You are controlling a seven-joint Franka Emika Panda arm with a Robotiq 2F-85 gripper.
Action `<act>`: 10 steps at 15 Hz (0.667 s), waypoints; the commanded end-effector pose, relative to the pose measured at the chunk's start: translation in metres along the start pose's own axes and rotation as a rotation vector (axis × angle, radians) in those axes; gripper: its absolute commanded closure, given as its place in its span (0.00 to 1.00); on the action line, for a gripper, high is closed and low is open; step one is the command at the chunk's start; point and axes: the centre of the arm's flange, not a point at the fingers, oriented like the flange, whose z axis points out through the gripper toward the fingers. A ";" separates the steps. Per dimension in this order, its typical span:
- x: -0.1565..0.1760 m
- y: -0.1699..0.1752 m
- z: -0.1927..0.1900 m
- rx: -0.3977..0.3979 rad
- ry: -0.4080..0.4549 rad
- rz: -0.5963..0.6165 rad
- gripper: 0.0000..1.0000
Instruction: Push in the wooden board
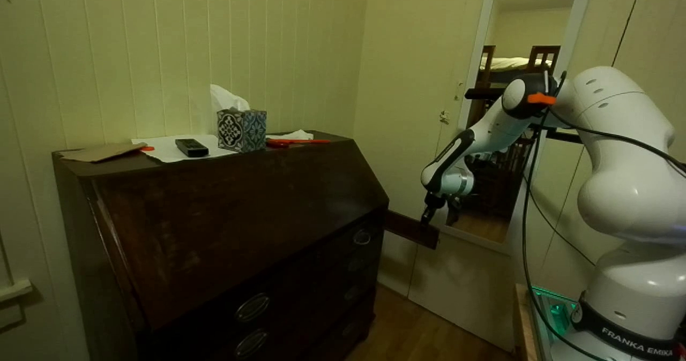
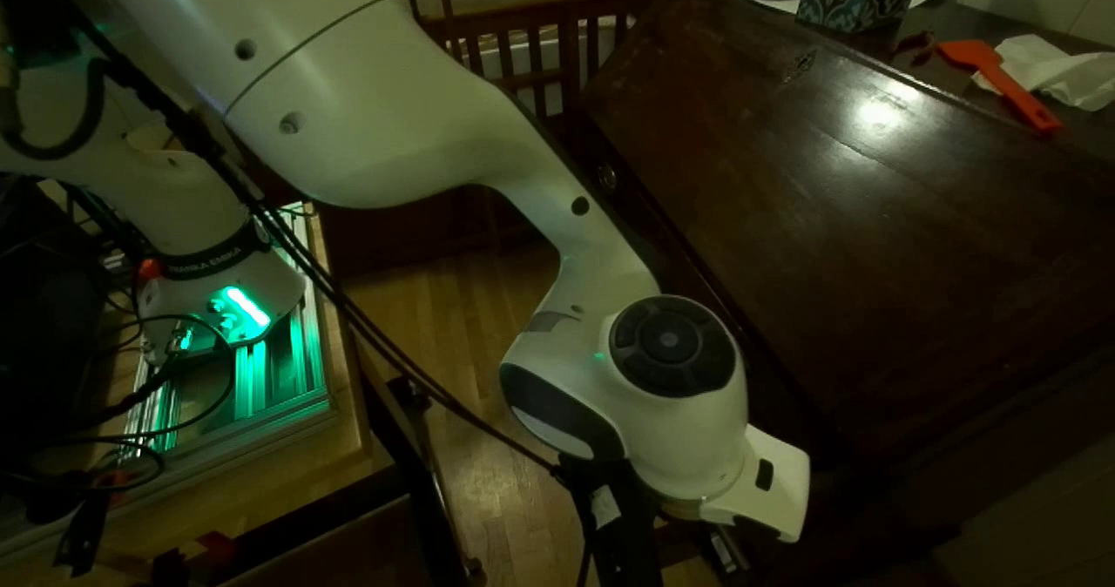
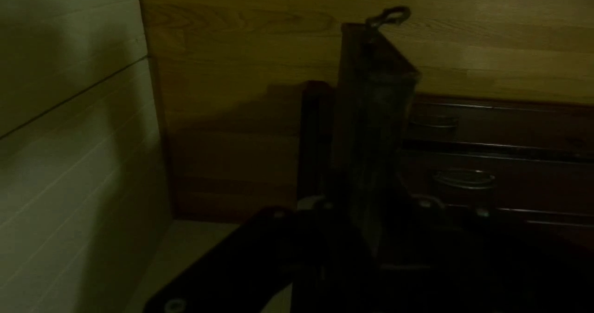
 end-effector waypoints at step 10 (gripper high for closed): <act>0.059 -0.049 0.007 0.045 0.116 -0.026 0.94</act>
